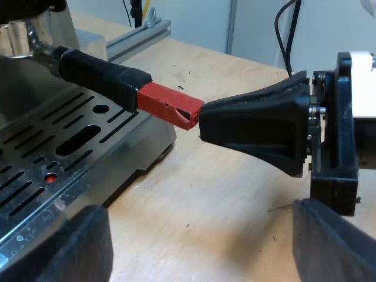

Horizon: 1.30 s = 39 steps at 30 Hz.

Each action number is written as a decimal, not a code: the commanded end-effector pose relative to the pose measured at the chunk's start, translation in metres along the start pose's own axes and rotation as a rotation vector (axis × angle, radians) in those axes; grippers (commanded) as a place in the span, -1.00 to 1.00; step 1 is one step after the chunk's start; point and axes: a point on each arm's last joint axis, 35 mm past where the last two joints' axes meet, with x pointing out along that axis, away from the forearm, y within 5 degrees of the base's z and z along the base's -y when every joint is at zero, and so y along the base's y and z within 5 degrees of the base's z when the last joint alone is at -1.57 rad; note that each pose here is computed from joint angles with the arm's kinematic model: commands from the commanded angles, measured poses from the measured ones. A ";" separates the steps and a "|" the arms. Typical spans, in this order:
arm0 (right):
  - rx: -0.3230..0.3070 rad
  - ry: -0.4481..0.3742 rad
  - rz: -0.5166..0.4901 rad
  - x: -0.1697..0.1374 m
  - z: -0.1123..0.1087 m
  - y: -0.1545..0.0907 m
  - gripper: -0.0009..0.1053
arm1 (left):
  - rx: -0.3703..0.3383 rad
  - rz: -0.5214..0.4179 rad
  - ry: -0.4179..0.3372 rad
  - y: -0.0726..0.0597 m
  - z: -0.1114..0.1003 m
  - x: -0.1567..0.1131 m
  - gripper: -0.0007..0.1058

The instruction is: Grind coffee beans and then tamp

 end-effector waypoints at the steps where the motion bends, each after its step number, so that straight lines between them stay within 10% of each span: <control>1: 0.015 -0.004 -0.039 0.006 0.003 -0.004 -0.82 | 0.010 0.000 -0.015 -0.001 0.002 0.000 0.26; 25: -0.060 -0.048 -0.190 0.015 0.014 -0.012 -0.82 | 0.010 0.000 -0.015 -0.001 0.002 0.000 0.26; 39: -0.085 -0.043 -0.099 0.006 0.011 -0.004 -0.82 | 0.010 0.000 -0.015 -0.001 0.002 0.000 0.26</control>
